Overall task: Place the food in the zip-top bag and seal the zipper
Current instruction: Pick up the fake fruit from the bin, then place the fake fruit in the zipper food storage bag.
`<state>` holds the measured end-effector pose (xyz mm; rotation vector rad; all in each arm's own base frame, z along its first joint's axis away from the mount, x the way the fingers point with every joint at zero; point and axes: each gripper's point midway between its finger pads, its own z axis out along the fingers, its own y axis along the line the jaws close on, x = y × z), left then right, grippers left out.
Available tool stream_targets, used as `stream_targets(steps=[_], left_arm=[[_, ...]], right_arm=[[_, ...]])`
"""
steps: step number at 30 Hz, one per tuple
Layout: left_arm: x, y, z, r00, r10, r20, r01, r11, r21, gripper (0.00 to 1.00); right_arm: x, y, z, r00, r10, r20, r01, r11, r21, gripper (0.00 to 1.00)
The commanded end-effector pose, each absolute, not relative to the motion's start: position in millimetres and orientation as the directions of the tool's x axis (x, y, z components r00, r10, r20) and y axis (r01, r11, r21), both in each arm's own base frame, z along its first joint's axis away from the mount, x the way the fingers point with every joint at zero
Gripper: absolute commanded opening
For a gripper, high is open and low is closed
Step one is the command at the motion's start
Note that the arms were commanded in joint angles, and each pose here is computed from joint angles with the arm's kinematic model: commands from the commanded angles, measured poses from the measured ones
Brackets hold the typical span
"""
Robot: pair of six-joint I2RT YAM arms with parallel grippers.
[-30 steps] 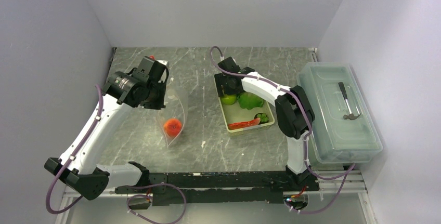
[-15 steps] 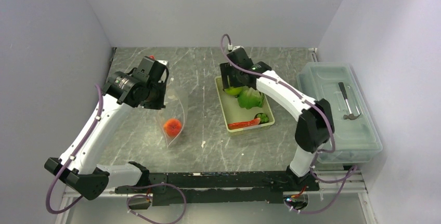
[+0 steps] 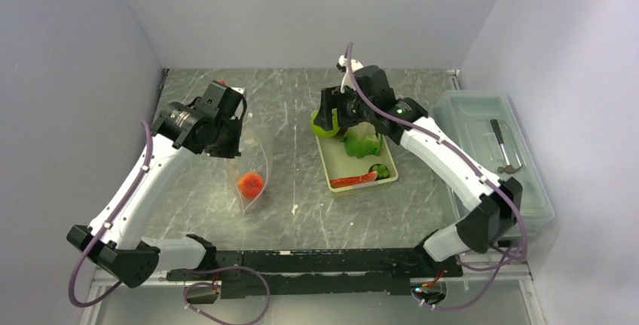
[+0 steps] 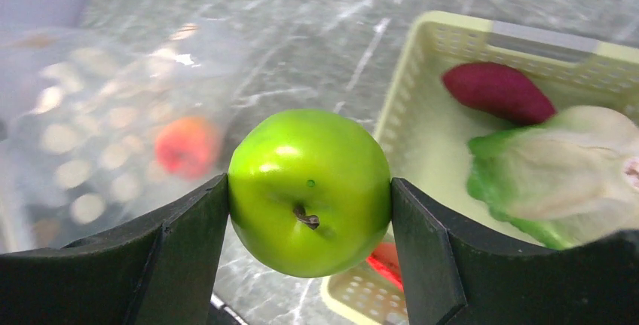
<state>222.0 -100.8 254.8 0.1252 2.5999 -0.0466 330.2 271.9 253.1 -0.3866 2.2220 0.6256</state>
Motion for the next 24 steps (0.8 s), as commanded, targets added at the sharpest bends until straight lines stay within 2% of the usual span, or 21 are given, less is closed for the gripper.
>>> stream_targets(steps=[1,12,24], left_arm=[[227.9,-103.0,268.0,-0.828,0.071,-0.556,0.098,0.995,-0.020,0.00],[230.7,-104.9,267.7,-0.829,0.076,-0.555,0.104,0.994,-0.020,0.00],[229.8,-109.1,269.4,-0.830,0.074,-0.553,0.116,0.992,-0.040,0.00]], right_arm=[[295.4,302.1,321.0,-0.543,-0.015,-0.840,-0.650,0.641,0.409,0.47],[209.8,343.2,390.5,-0.363,-0.006,-0.932,-0.876,0.344,0.339,0.48],[157.6,385.9,396.3,-0.307,-0.040,-0.951,-0.945,0.135,0.299,0.48]])
